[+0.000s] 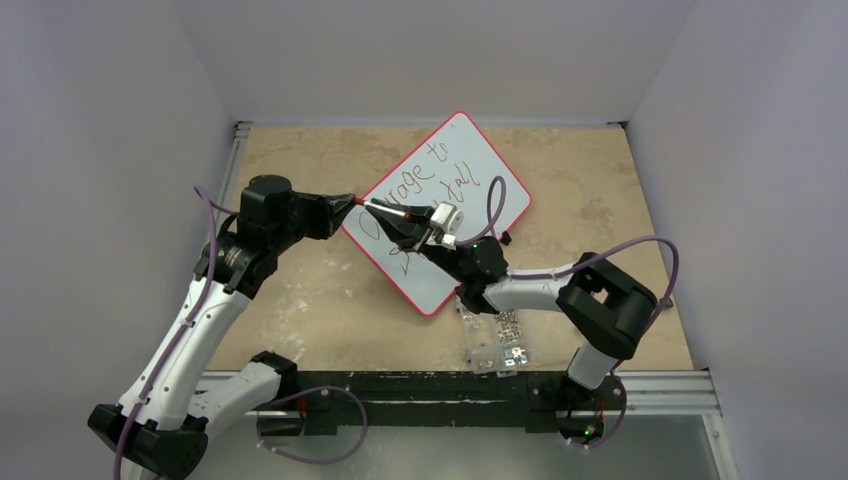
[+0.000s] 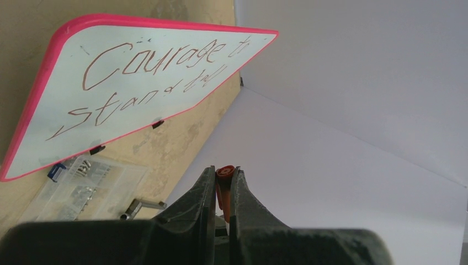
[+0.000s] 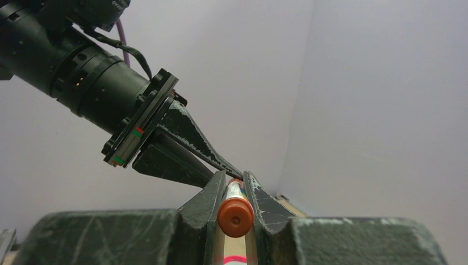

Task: Write a sentence on the whiteboard
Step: Insert the whiteboard marker without the cap into the pen cap.

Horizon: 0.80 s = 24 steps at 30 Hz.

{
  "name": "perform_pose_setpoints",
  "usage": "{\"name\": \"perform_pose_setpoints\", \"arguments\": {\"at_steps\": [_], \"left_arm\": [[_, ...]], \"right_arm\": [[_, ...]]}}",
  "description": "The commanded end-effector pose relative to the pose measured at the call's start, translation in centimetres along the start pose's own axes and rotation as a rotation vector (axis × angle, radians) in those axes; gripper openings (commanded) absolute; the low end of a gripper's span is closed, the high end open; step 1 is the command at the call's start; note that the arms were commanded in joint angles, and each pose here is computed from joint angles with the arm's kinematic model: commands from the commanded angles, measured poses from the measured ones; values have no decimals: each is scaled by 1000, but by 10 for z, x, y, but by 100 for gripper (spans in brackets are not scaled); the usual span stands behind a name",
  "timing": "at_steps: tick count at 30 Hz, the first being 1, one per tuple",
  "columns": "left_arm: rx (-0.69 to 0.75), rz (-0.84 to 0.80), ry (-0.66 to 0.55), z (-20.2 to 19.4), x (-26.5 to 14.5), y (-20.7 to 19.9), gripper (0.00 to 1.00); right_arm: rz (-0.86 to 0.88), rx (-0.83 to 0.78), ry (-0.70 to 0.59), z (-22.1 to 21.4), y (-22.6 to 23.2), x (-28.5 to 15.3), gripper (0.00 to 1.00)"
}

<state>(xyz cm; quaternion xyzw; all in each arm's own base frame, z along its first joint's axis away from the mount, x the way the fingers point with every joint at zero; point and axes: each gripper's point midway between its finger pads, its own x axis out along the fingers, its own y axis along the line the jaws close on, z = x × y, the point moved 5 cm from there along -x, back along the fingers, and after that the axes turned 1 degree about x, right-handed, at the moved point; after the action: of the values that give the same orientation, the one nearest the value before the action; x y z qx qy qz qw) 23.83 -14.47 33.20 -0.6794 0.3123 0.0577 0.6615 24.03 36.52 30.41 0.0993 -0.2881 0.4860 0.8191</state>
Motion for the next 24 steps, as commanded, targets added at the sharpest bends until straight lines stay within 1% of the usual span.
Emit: {"name": "perform_pose_setpoints", "arguments": {"at_steps": [1, 3, 13, 15, 19, 24], "left_arm": [[70, -121, 220, -33, -23, -20, 0], [77, -131, 225, -34, -23, -21, 0], [106, -161, 234, -39, -26, -25, 0], [111, -166, 230, -39, -26, -25, 0], [117, -178, 228, -40, -26, -26, 0], [107, -221, 219, -41, -29, -30, 0]], "right_arm": [[-94, 43, 48, -15, -5, 15, 0], [-126, 84, 49, -17, -5, 19, 0], [-337, 396, 40, -33, -13, 43, 0], [-372, 442, 59, -38, -14, 47, 0], [-444, 507, 97, -47, -15, 51, 0], [-485, 557, 132, -52, -9, 57, 0]]}}
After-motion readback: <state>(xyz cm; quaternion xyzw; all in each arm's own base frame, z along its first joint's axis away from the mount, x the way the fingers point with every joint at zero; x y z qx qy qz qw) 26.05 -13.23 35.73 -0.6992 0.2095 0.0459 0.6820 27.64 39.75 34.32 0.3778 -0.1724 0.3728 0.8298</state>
